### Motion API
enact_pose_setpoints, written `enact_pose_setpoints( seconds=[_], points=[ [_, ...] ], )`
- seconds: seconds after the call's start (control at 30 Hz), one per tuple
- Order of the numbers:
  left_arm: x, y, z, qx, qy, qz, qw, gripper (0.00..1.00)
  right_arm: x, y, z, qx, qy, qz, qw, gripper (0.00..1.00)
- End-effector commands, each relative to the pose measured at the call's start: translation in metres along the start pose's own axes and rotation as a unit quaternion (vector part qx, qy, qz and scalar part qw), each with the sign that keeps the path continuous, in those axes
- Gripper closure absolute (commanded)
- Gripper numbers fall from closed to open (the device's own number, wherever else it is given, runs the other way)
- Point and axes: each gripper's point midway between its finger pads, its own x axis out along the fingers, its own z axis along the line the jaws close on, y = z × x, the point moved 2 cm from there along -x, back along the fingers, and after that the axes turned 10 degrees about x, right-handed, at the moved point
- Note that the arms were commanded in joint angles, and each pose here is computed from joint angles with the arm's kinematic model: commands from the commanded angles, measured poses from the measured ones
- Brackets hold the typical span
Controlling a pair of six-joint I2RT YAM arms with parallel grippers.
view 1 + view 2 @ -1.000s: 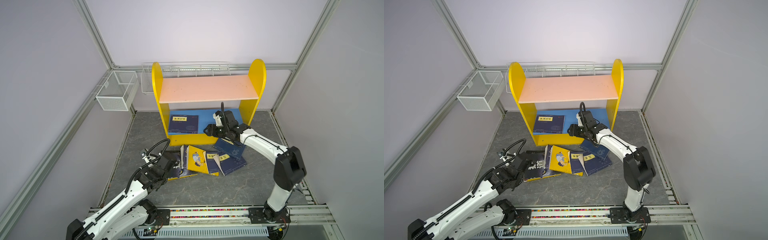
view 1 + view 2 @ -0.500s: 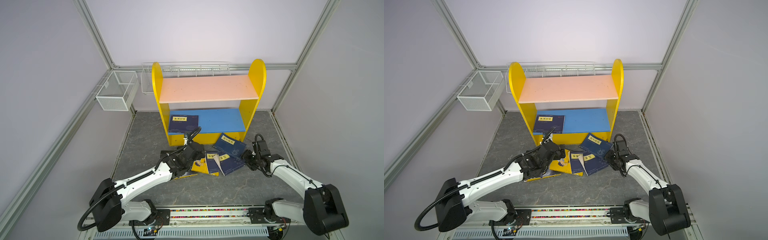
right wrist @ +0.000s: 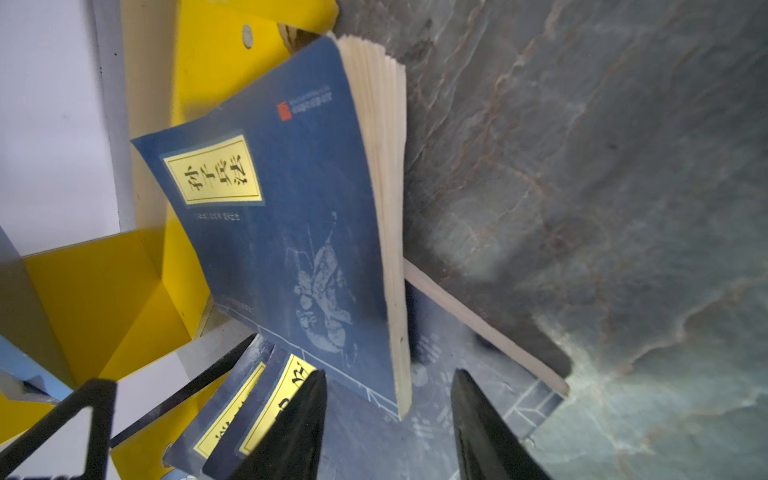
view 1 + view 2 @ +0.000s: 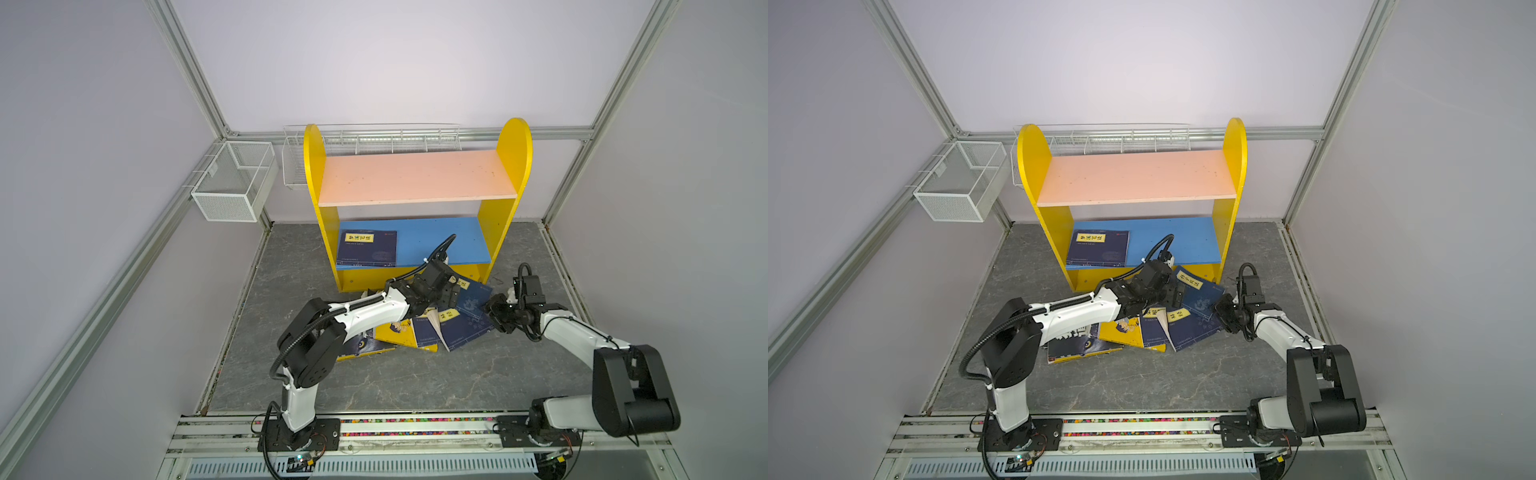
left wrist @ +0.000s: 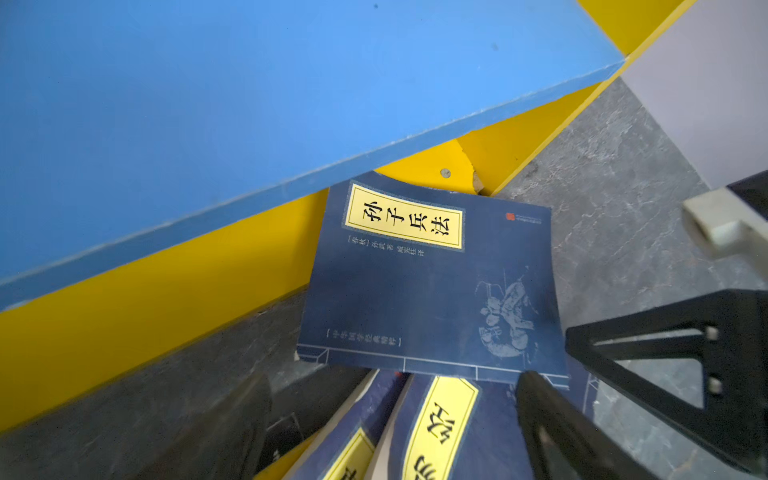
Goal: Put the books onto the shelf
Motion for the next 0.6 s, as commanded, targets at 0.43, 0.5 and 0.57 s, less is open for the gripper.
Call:
enact_pose_setpoints(
  seconds=[0.43, 0.5, 0.57],
  points=[
    [0.050, 0.065, 0.010, 0.050, -0.048, 0.140, 0.988, 0.19, 0.035, 0.014, -0.030, 0.059, -0.029, 0.059, 0.996, 0.63],
    [0.052, 0.072, 0.008, 0.050, -0.042, 0.152, 0.986, 0.21, 0.034, 0.014, -0.029, 0.062, -0.039, 0.057, 0.996, 0.65],
    [0.054, 0.078, 0.006, 0.049, -0.033, 0.161, 0.985, 0.22, 0.031, 0.013, -0.024, 0.058, -0.050, 0.054, 0.996, 0.68]
  ],
)
